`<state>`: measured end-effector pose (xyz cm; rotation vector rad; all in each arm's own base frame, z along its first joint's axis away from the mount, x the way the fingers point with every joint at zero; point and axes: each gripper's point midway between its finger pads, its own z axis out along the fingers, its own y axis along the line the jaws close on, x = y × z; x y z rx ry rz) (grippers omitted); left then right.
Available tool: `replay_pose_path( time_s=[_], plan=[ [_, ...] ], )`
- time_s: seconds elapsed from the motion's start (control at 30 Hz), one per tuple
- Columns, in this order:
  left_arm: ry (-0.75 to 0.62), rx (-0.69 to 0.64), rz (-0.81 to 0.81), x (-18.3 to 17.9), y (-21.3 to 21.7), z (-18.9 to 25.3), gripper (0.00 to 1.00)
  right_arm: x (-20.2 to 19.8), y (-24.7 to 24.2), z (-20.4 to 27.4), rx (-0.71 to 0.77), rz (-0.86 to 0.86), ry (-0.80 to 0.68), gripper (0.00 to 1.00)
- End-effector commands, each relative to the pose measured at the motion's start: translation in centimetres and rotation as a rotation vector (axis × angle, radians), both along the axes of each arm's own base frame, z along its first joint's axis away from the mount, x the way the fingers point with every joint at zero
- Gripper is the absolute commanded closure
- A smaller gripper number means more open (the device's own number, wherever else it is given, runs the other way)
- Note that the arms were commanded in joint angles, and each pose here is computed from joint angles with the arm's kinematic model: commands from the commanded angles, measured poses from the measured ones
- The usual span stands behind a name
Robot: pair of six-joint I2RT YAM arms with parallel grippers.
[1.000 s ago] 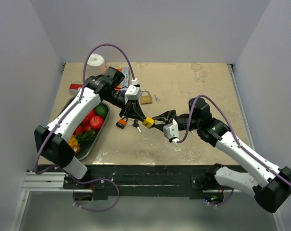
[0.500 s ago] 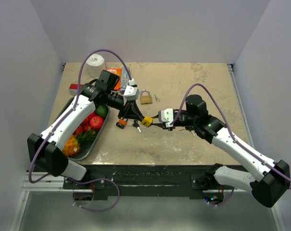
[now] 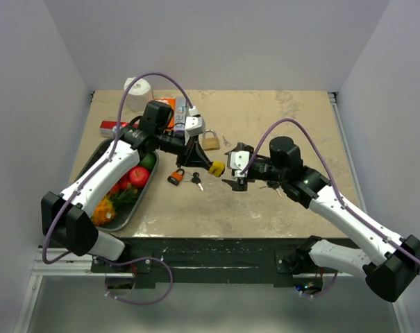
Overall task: Lock with the key
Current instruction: Place the lock at the center of the board.
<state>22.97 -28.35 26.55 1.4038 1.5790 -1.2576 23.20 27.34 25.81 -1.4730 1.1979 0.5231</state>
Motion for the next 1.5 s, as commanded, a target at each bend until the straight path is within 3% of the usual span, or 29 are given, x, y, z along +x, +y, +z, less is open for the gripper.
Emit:
replay_pose_path(
  time_s=[0.0,0.17,0.3,0.57,0.77,1.0,1.23,1.37,1.43,1.47],
  plan=[
    [0.075,-0.022,0.144,2.6,-1.0,1.7,1.0,1.2,-2.0,1.9,0.003,-0.16,-0.021,0.17],
    [0.264,-0.014,0.313,4.5,-1.6,1.1,1.0,2.2,-1.6,2.0,0.007,-0.217,0.043,0.16],
    [0.393,0.017,0.383,5.1,-2.0,0.4,1.0,3.6,-1.0,2.3,0.021,-0.234,-0.007,0.15],
    [0.44,0.034,0.394,5.2,-2.2,0.1,1.0,4.3,1.0,0.7,-0.027,-0.153,-0.129,0.15],
    [0.434,0.03,0.399,5.2,-2.2,0.3,1.0,4.9,2.0,-0.8,-0.069,-0.143,-0.186,0.2],
    [0.424,0.03,0.4,5.3,-2.1,0.4,1.0,5.3,2.9,-1.4,-0.091,-0.136,-0.219,0.39],
    [0.416,0.039,0.402,5.3,-2.1,0.4,1.0,5.8,2.6,-1.9,-0.124,-0.159,-0.224,0.66],
    [0.404,0.038,0.406,5.6,-2.0,0.3,1.0,6.3,2.3,-2.0,-0.13,-0.2,-0.212,1.0],
    [0.393,0.038,0.426,6.0,-1.7,0.3,0.93,6.5,2.2,-1.6,-0.091,-0.252,-0.151,1.0],
    [0.38,0.034,0.441,6.2,-1.5,0.4,0.78,6.8,2.2,-1.6,-0.073,-0.285,-0.11,1.0]
  ],
)
